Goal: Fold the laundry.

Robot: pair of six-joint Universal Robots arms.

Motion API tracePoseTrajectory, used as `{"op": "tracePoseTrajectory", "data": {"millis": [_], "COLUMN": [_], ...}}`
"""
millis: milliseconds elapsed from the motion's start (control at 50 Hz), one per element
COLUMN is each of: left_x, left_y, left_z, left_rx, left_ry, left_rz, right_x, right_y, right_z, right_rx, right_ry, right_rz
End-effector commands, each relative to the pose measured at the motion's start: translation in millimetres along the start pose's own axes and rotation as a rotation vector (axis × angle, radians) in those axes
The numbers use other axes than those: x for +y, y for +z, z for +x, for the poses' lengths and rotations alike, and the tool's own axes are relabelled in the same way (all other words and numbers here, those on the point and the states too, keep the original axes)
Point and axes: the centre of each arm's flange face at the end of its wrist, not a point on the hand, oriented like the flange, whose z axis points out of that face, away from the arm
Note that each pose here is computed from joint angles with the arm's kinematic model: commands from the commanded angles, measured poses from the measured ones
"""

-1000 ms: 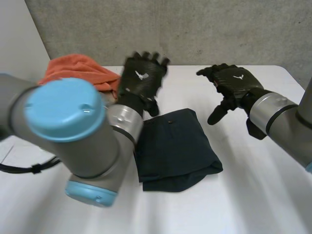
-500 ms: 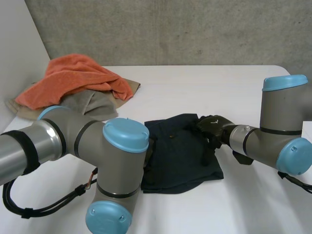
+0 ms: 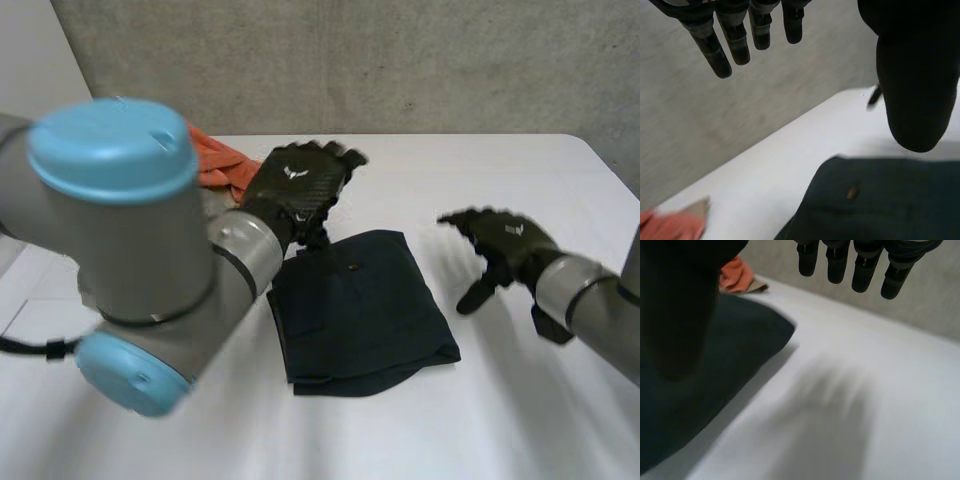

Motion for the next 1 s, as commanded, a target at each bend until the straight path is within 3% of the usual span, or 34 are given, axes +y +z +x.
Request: {"op": "tracePoseTrajectory", "data": {"millis": [20,440,640,840,1000], "left_x": [-12,-17,-21,-30,-36], "left_y": [1,2,1,-1,-1], "left_z": [7,10,9,7,8], "left_rx": [0.314,0.319,0.313,0.308,0.311], "left_ry": [0.001,0.004,0.006,0.014,0.014], "left_rz": [0.061,0.079,0.091,0.120,0.138], "right_x": [34,58,27,-23,-25], "right_y": [-8,39,64,124,154], "right_z": [-15,-51,-30,103,201], "right_rx": [-0.127,-0.250,-0.146,0.210,0.407], "right_ry": [0.060,0.034,0.006,0.088,0.103], "right_rz": [-0.076,-0.030,0.075,0.271,0.333]}}
